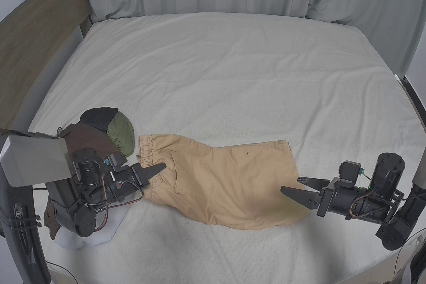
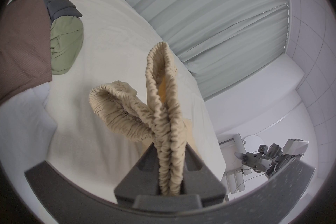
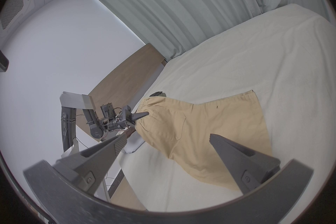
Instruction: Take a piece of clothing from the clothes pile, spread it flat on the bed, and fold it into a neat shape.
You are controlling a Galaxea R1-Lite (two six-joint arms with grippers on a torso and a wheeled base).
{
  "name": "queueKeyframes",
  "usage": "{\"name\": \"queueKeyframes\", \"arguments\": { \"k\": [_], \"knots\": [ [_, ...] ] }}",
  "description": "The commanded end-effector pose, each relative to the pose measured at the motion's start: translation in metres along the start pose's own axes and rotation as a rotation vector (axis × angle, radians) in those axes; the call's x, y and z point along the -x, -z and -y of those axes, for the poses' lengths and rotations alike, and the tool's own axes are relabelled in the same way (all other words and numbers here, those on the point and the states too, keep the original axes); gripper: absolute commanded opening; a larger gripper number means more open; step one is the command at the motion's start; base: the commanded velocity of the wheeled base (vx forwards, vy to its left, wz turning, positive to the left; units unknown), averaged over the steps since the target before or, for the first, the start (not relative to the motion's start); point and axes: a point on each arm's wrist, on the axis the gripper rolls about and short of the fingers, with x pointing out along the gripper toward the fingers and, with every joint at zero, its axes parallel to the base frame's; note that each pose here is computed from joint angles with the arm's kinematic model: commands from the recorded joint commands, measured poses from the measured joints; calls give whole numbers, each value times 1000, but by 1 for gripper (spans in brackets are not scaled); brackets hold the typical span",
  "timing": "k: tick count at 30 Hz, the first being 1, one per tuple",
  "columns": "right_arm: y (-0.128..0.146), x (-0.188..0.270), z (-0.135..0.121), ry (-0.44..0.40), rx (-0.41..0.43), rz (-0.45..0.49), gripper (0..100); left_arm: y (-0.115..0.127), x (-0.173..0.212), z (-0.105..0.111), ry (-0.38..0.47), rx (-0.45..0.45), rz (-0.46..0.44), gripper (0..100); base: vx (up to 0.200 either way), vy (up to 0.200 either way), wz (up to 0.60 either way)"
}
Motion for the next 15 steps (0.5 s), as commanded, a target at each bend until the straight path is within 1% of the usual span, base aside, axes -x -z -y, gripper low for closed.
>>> {"name": "queueKeyframes", "arguments": {
  "k": [1, 5, 10, 15],
  "knots": [
    [0, 0, 0, 0, 0, 0, 100, -4, 1, 14, 35, -15, 13, 0, 0, 0, 0],
    [0, 0, -1, -2, 2, -1, 100, -2, -2, 20, 51, -23, 6, 0, 0, 0, 0],
    [0, 1, -2, -5, 7, 0, 100, 1, -6, 26, 45, -29, 17, 0, 0, 0, 0],
    [-1, 2, -4, -10, 8, 3, 100, 3, -11, 32, 67, -39, 14, 0, 0, 0, 0]
  ]
}}
